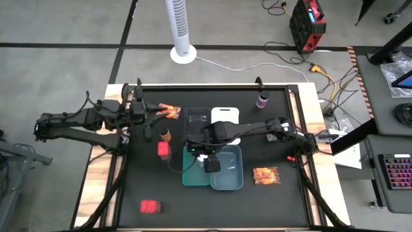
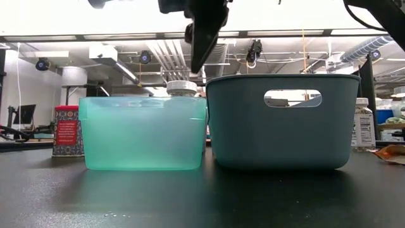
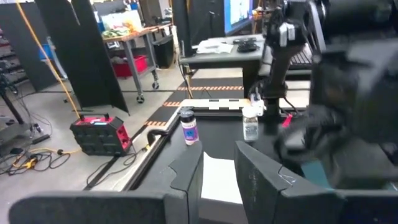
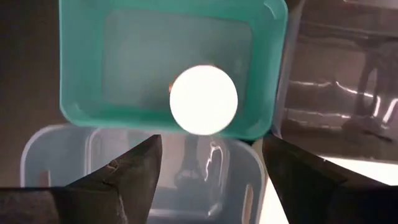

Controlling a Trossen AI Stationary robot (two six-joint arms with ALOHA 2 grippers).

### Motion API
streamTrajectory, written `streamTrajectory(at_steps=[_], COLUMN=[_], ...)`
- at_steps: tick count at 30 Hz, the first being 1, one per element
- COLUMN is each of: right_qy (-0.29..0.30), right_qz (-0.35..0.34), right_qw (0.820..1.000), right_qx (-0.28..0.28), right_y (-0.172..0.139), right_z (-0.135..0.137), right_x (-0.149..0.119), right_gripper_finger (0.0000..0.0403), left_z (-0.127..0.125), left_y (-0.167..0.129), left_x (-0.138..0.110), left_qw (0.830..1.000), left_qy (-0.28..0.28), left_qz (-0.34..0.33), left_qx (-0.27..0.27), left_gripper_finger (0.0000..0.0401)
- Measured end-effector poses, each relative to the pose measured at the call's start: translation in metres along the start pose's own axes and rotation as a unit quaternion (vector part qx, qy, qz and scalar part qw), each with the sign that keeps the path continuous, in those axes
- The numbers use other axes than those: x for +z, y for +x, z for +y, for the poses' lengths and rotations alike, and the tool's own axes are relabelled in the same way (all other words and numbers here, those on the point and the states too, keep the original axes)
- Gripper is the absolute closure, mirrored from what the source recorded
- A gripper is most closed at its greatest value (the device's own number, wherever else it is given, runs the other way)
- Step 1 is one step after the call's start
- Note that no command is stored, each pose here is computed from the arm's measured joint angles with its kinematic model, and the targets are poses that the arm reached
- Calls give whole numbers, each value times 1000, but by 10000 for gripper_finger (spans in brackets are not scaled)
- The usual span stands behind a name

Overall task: Sort spices by type
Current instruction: Put the bottom white seasoning bottle into the green bin

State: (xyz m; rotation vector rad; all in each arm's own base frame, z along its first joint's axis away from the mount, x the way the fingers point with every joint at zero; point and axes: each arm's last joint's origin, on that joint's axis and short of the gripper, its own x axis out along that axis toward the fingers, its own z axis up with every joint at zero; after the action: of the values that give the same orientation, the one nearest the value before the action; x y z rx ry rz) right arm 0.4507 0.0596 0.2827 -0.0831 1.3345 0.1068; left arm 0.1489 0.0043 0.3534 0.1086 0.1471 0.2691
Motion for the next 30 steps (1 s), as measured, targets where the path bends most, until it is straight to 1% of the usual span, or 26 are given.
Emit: streamTrajectory(at_steps=[3, 6, 9, 11, 14, 18, 20, 24, 26, 30], right_qy=[6, 17, 14, 5, -7, -31, -39, -52, -56, -70], right_qz=[11, 7, -3, -10, -37, -105, -150, -204, -219, -244], right_qw=[1000, 1000, 1000, 1000, 999, 994, 987, 976, 973, 966], right_qx=[-1, -1, 1, 4, 13, 24, 30, 51, 54, 47], right_y=[-13, -24, -28, -28, -26, -16, -6, 17, 30, 48], right_z=[0, 1, 6, 13, 24, 39, 44, 48, 48, 49], right_x=[-8, -15, -22, -28, -40, -56, -62, -71, -72, -67], right_gripper_finger=[165, 199, 240, 271, 320, 380, 388, 391, 393, 393], left_z=[-6, -13, -21, -26, -35, -46, -51, -56, -57, -57], left_y=[2, 5, 6, 5, 1, -5, -7, -10, -10, -10], left_x=[-6, -13, -22, -26, -32, -35, -34, -32, -32, -31], left_qw=[1000, 1000, 1000, 1000, 1000, 999, 1000, 1000, 1000, 1000], left_qy=[4, -1, 4, 6, 15, 24, 25, 24, 25, 23], left_qz=[9, 7, 13, 16, 21, 19, 15, 4, 2, -2], left_qx=[-15, -25, -19, -4, 16, 17, 12, 5, 3, 3], left_gripper_finger=[327, 327, 327, 327, 327, 327, 327, 327, 327, 327])
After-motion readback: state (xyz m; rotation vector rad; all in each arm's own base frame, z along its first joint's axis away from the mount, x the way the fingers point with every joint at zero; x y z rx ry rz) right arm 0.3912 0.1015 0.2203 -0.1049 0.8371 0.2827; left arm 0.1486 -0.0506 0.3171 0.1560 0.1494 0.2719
